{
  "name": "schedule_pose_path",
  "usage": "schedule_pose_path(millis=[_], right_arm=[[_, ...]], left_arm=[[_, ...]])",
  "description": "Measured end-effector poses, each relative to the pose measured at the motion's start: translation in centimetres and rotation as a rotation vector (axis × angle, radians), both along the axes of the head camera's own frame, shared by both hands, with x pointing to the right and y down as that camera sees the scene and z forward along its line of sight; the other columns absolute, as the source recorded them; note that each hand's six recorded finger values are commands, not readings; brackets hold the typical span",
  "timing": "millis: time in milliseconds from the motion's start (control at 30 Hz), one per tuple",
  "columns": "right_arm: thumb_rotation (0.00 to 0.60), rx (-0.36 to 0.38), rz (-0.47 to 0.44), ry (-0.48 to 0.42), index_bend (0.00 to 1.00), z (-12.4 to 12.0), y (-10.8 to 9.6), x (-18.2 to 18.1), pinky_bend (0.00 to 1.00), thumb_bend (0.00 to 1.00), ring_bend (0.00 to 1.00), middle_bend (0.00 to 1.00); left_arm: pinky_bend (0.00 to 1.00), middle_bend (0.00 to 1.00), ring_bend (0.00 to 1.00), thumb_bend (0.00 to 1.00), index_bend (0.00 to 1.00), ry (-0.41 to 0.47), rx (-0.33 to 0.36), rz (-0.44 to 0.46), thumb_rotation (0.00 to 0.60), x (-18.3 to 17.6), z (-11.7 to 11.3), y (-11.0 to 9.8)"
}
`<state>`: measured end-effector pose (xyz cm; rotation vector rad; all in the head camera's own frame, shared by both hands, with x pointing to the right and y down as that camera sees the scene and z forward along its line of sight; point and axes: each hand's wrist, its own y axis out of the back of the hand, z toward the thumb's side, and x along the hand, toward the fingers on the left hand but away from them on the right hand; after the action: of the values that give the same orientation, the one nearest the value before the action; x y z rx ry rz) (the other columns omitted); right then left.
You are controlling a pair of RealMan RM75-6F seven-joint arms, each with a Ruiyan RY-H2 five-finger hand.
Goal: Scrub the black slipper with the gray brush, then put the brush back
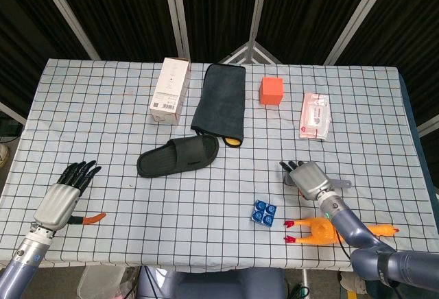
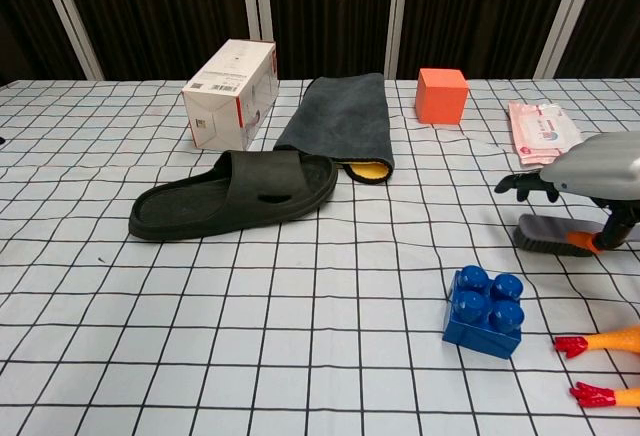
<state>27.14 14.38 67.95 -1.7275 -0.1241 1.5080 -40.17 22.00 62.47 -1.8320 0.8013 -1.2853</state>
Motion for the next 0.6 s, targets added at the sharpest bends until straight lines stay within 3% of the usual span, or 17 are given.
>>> schedule_pose_path(millis=[233, 400, 600], right_arm=[[0.6, 0.011, 0.064, -0.065, 0.0, -2.3, 0.9, 0.0, 0.29, 0.35, 0.04, 0.0], [0.6, 0.02, 0.156, -0.163, 0.0, -4.3, 1.8, 0.0, 0.08, 0.35, 0.0, 0.0], [0.6, 0.163, 0.229, -0.216, 0.0, -8.0, 4.0, 3.0, 0.0, 0.35, 0.0, 0.0]], left_arm=[[0.05, 0.0, 0.0, 0.17, 0.0, 0.003, -0.002, 0.013, 0.364, 0.3, -0.2, 0.4], [0.05, 0.0, 0.0, 0.12, 0.0, 0.009, 0.005, 0.03, 0.363, 0.7, -0.6, 0.8], [0.05, 0.0, 0.0, 0.1, 0.0, -0.02, 0.012, 0.034, 0.36, 0.0, -1.6, 1.9]])
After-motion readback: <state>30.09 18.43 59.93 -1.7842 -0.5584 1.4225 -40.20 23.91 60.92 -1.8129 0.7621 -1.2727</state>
